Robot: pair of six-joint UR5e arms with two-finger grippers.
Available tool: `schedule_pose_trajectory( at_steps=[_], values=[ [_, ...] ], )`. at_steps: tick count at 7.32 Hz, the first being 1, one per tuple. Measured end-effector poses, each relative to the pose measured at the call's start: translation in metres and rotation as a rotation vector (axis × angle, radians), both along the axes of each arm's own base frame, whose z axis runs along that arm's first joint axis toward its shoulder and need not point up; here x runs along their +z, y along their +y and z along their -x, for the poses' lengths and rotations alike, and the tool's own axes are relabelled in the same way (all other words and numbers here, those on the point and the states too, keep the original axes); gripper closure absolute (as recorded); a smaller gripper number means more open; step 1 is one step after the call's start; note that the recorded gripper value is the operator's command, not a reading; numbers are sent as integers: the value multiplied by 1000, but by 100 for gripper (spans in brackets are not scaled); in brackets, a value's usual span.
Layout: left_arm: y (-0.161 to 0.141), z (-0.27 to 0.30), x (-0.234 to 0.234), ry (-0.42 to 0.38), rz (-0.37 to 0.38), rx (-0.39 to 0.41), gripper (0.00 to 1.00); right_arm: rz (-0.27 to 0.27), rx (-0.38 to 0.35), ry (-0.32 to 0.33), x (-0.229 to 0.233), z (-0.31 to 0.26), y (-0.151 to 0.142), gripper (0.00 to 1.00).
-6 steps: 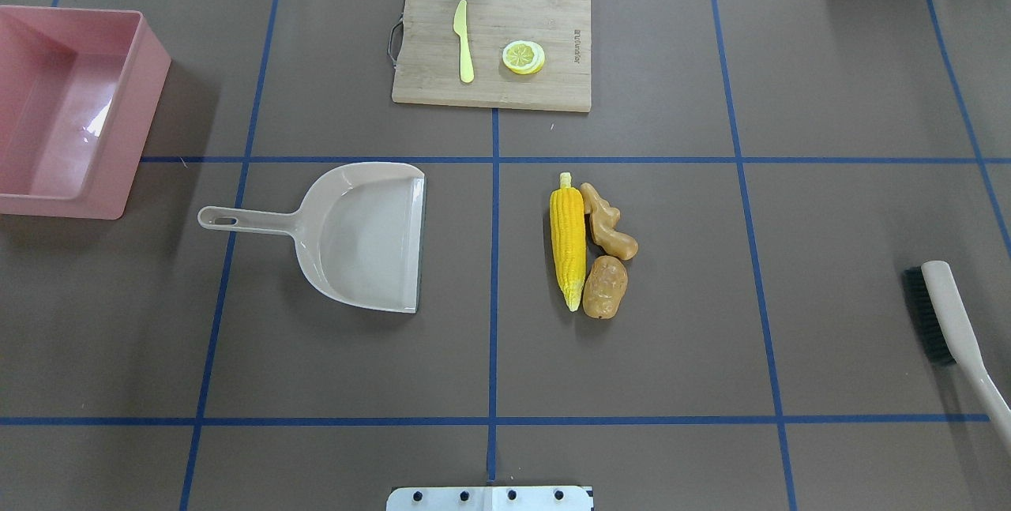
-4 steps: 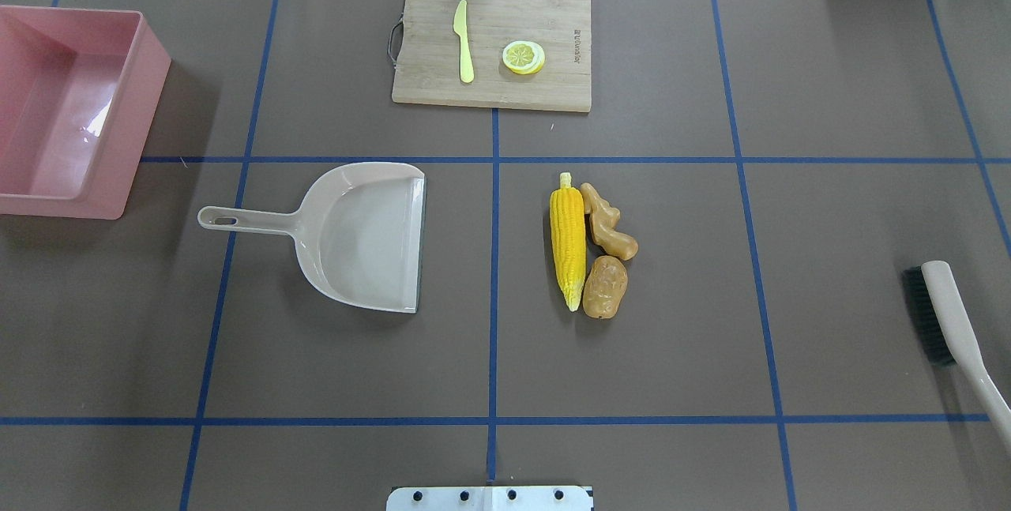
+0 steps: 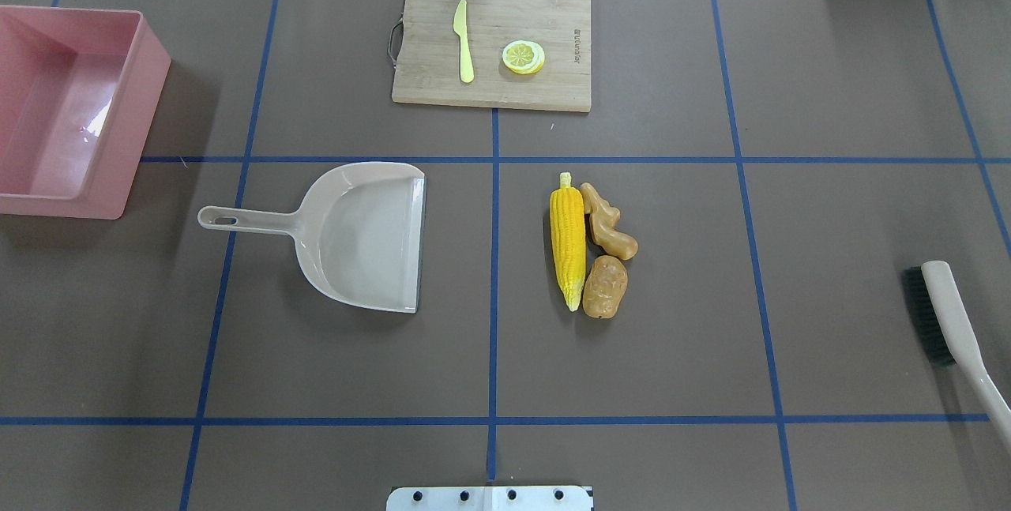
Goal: Sweep and dump trash into bin
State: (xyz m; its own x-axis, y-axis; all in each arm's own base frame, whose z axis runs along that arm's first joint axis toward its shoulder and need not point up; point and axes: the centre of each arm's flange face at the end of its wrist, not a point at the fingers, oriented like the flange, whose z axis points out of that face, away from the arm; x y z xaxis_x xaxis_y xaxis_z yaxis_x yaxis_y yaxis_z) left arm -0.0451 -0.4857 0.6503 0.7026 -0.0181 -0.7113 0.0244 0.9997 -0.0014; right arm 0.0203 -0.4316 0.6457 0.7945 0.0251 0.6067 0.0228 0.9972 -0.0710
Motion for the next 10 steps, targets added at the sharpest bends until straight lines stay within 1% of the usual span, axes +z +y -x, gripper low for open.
schedule_pose_trajectory(
  at_steps=[3, 6, 7, 8, 9, 10],
  values=[
    [1, 0, 3, -1, 7, -1, 2, -11, 4, -12, -9, 0, 0, 0],
    [1, 2, 5, -1, 15, -8, 2, -36, 11, -30, -30, 1, 5, 0],
    [2, 3, 9, -1, 22, -10, 2, -40, 11, -48, -36, 2, 9, 0],
    [2, 4, 10, -2, 24, -12, 2, -35, 8, -83, -40, 6, 14, 0],
    [0, 7, 7, -11, 17, -15, 2, -19, -2, -121, -41, 14, 22, 0],
    [-5, 9, -6, -35, -13, -16, 2, 6, -13, -141, -46, 28, 33, 0]
  ],
)
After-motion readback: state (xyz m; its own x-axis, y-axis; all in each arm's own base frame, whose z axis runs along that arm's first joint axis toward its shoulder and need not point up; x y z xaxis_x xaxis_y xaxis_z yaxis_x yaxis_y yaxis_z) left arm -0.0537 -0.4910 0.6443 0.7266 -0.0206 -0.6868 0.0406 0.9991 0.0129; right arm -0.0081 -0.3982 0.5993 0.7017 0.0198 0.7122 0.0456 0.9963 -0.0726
